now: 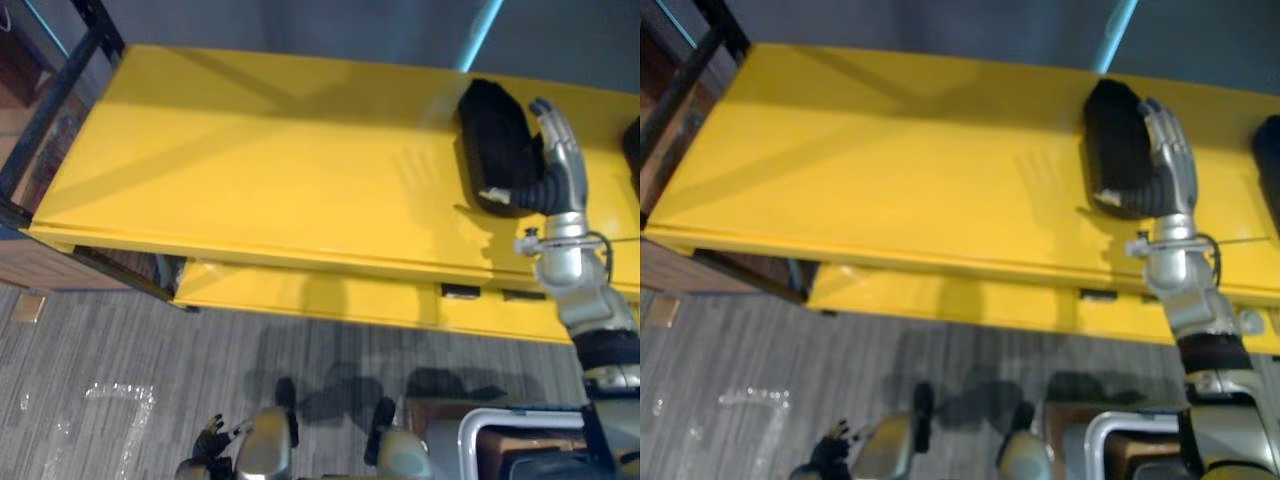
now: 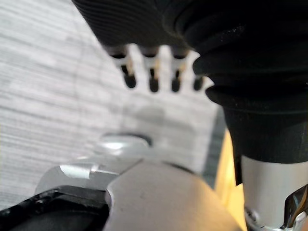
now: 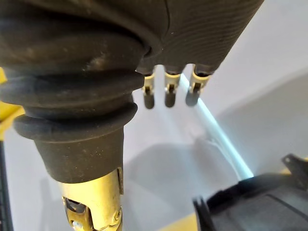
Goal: Walk over and take plastic housings, then place them on the shelf
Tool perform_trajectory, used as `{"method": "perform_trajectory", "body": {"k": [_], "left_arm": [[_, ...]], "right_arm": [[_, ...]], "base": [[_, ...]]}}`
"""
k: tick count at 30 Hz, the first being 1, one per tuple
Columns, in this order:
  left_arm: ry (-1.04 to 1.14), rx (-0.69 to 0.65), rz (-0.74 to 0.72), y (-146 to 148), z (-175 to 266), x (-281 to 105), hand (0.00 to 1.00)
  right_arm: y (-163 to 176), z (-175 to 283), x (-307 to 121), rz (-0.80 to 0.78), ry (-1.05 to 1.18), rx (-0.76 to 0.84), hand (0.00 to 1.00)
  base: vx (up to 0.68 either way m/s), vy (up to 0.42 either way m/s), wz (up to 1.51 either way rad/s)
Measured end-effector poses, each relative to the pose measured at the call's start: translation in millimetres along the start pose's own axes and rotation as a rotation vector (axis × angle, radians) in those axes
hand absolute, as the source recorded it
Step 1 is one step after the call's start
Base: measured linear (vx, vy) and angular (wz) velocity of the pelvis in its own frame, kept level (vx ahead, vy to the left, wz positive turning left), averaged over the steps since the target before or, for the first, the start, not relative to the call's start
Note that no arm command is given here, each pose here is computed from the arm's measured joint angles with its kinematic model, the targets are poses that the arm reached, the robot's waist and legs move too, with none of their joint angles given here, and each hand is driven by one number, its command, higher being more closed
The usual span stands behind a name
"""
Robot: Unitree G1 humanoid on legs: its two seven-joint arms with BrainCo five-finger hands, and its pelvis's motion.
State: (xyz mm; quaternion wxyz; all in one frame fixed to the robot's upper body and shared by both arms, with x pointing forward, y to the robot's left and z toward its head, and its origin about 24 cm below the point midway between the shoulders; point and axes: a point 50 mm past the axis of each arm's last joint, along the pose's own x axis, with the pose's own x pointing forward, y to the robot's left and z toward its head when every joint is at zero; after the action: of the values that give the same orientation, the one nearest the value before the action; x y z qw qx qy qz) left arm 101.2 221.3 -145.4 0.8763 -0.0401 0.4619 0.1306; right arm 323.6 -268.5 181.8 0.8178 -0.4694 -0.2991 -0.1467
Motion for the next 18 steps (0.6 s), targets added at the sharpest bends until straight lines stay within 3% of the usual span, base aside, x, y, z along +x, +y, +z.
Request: {"method": "perform_trajectory", "body": {"k": [3, 9, 14, 18], "left_arm": [[0.015, 0.020, 0.001, 0, -4, -1, 0.00], [0.058, 0.015, 0.014, 2, -15, -3, 0.00], [0.099, -0.014, 0.055, 6, -29, -8, 0.00], [0.104, -0.014, 0.070, 5, -30, -9, 0.00]], "right_arm": [[5, -1, -3, -0.017, 0.037, 0.051, 0.00], [12, -25, -34, -0.281, 0.429, 0.471, 0.00], [46, -33, -80, -0.175, 0.669, 0.649, 0.00], [51, -48, -102, -0.206, 0.811, 0.707, 0.00]], "base": [[-0.05, -0.004, -0.01], [0.01, -0.006, -0.03], [0.09, -0.019, -0.18], [0.07, -0.022, -0.09]]}}
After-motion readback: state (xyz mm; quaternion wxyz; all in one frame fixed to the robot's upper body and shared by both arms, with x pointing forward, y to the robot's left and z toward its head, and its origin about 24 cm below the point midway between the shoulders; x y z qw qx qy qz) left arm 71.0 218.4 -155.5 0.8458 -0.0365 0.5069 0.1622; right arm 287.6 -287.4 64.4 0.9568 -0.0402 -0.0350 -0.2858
